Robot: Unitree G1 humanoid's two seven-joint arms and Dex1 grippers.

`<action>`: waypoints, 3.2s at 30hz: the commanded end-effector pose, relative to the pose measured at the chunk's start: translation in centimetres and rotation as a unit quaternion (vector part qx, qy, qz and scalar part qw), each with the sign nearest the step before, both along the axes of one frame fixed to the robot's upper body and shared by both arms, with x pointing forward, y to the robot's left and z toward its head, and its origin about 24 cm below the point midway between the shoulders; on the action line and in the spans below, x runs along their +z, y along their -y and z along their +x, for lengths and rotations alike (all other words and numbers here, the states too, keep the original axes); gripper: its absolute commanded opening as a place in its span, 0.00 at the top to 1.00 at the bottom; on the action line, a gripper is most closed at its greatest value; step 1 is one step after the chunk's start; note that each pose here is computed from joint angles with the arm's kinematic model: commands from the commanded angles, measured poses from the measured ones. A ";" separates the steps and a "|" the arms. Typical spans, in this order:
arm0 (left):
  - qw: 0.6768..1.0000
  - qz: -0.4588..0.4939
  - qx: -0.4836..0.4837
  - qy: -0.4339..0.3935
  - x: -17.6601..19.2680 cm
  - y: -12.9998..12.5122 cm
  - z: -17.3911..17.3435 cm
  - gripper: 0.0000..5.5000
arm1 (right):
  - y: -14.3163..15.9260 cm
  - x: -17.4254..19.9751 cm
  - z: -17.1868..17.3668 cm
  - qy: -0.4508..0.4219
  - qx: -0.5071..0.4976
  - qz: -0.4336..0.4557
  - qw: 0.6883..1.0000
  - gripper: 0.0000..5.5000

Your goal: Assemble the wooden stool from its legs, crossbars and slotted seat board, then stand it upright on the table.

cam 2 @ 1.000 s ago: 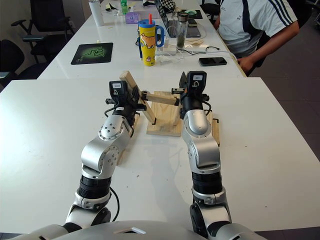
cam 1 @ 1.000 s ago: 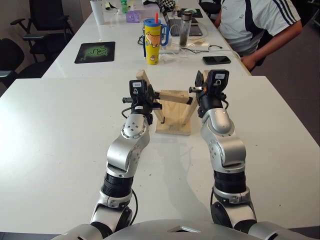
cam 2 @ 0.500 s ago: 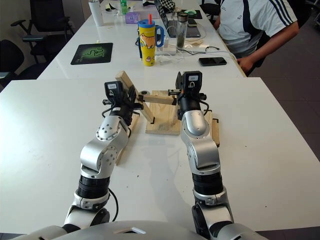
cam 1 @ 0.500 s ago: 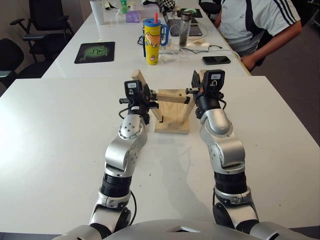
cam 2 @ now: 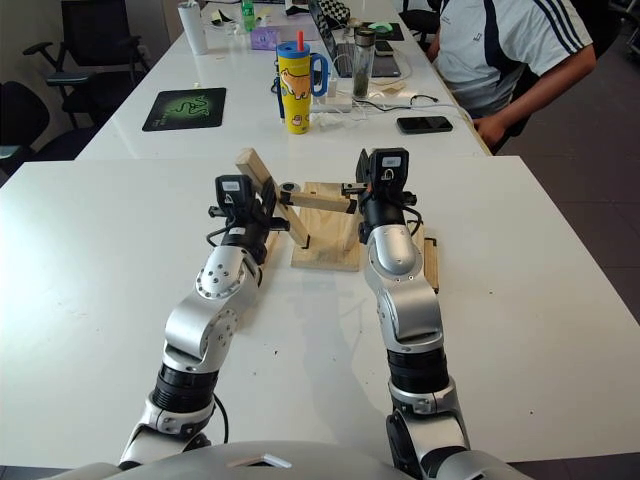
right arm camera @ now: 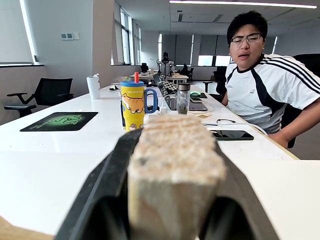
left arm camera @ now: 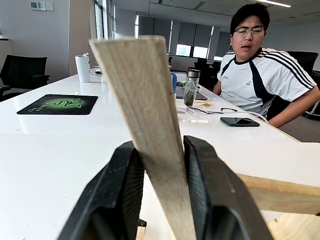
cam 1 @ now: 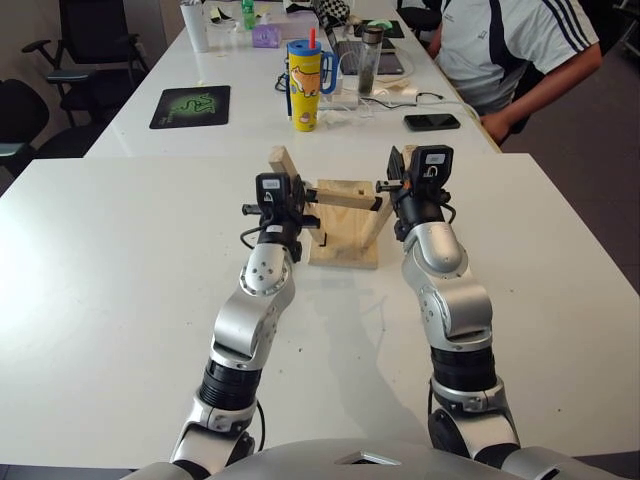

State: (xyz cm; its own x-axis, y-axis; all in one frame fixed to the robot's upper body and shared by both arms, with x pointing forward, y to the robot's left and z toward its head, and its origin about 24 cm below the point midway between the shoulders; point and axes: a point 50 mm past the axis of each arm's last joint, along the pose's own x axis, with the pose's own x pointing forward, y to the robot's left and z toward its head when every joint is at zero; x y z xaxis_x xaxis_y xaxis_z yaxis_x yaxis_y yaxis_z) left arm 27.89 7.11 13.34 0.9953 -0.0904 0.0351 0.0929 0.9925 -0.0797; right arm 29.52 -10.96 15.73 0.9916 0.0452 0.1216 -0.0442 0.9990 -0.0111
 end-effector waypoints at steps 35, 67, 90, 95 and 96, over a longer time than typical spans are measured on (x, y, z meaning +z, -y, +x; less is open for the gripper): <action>0.985 0.110 -0.081 -0.105 -3.5 0.6 0.6 0.52 | 0.7 -4.2 0.0 -0.103 -0.025 -0.027 0.994 0.79; 0.958 0.204 -0.133 -0.150 -4.4 0.9 1.1 0.02 | 0.0 -4.1 -0.7 -0.103 -0.012 0.010 0.995 0.79; 0.988 -0.006 -0.155 0.001 1.2 1.1 1.1 0.02 | 0.7 -3.8 -0.1 -0.102 -0.030 0.018 0.994 0.79; 0.990 -0.006 -0.142 -0.001 1.0 0.8 1.2 0.02 | 0.7 -3.8 0.0 -0.100 -0.027 0.016 0.994 0.79; 0.990 -0.006 -0.139 -0.003 0.9 0.7 1.2 0.02 | 0.7 -3.8 0.0 -0.101 -0.027 0.016 0.994 0.79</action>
State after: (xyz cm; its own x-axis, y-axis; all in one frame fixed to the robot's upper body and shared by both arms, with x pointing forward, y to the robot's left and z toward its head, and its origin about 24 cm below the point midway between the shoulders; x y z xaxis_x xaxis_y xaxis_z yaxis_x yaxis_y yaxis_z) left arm 29.05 6.16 14.17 0.9254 -0.3780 0.0281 0.3789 0.9207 -0.0939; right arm 29.59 -11.72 15.06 0.9960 -0.0261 0.0859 0.0220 0.9986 0.0481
